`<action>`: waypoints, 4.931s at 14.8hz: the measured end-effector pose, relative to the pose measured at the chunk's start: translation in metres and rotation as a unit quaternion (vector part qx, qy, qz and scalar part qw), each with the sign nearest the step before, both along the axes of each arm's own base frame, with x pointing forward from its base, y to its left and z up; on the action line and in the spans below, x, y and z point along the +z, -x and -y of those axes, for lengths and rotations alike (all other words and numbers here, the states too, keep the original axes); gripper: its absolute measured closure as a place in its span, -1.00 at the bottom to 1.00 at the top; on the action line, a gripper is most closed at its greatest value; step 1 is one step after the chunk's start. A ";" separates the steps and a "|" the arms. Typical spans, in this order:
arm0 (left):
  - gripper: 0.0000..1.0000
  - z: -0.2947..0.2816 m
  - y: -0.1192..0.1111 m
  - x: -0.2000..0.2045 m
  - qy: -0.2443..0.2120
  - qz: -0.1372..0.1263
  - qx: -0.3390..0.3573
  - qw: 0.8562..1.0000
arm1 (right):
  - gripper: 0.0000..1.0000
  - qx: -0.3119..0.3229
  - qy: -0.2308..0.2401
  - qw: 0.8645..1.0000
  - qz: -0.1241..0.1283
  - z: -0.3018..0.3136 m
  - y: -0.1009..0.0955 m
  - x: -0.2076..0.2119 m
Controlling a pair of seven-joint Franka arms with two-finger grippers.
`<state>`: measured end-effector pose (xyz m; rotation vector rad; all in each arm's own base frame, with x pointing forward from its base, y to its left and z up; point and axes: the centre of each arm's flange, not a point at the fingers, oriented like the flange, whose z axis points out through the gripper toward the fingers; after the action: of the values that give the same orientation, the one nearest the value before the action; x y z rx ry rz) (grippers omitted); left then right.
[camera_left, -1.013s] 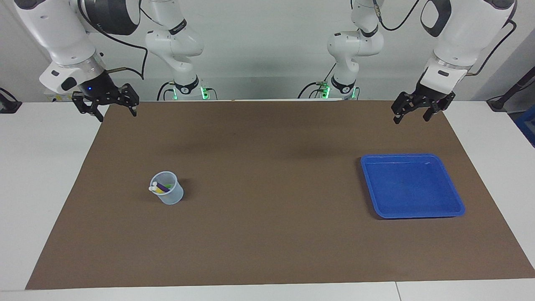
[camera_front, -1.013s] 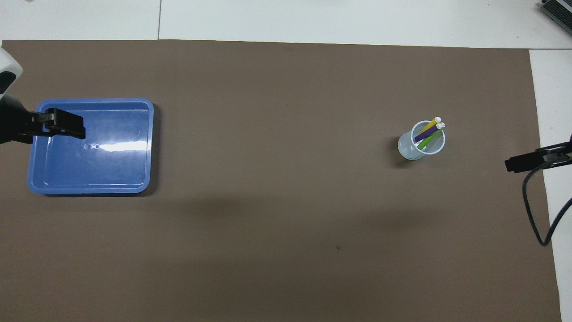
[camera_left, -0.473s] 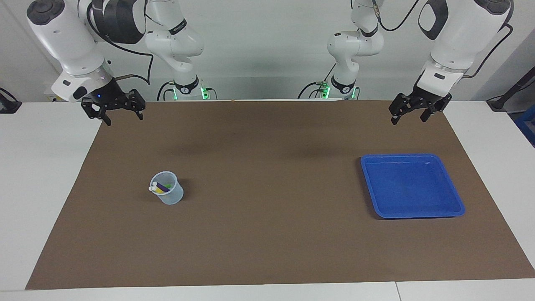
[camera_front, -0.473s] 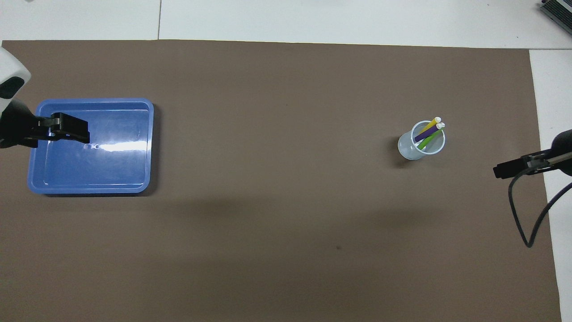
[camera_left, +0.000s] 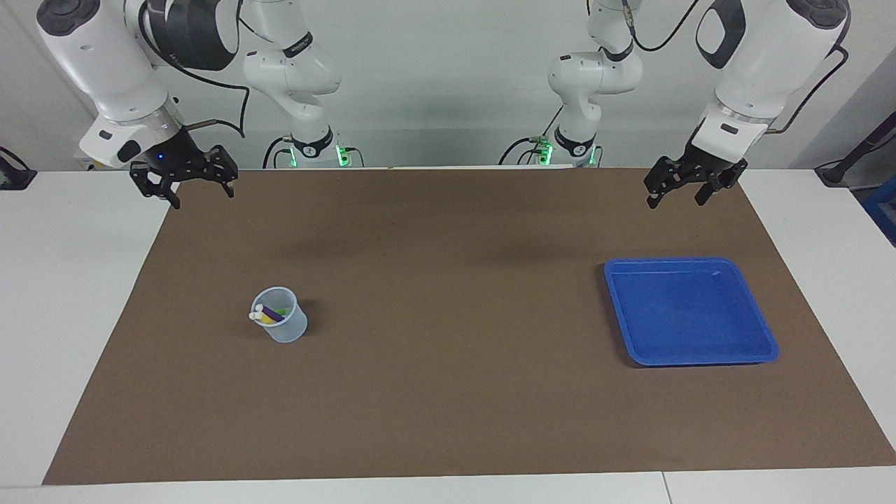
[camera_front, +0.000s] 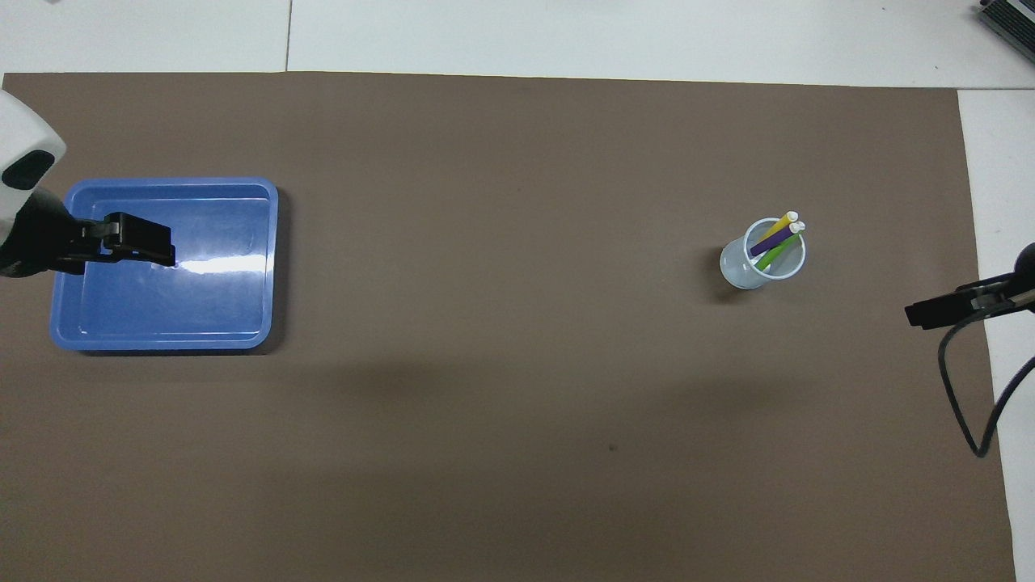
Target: Right arm passes pens to left for tray arrangement
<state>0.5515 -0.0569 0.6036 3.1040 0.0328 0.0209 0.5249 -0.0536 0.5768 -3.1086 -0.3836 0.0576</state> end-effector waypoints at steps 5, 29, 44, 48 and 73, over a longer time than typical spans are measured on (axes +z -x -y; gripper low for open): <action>-1.00 0.002 0.003 -0.002 0.000 -0.002 -0.003 1.000 | -1.00 0.000 0.002 1.000 0.014 -0.006 -0.016 -0.013; -1.00 0.006 0.016 -0.016 -0.003 -0.022 0.060 0.998 | -0.01 -0.018 -0.005 1.000 0.017 -0.073 -0.144 -0.173; -1.00 0.020 0.018 -0.022 -0.001 -0.020 0.140 0.990 | 0.66 -0.019 -0.003 1.000 0.013 -0.072 -0.143 -0.176; -1.00 0.036 0.018 -0.019 0.021 -0.015 0.186 0.982 | 0.66 -0.018 -0.003 1.000 0.015 -0.072 -0.141 -0.149; -1.00 0.237 0.050 -0.023 0.265 -0.091 0.695 0.662 | 0.66 -0.382 -0.245 0.888 -0.075 -0.250 -0.104 -0.032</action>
<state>0.5018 -0.2937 0.5806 1.7493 1.8994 -0.2057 0.6287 0.1960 0.5450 -2.5034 0.7197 0.1588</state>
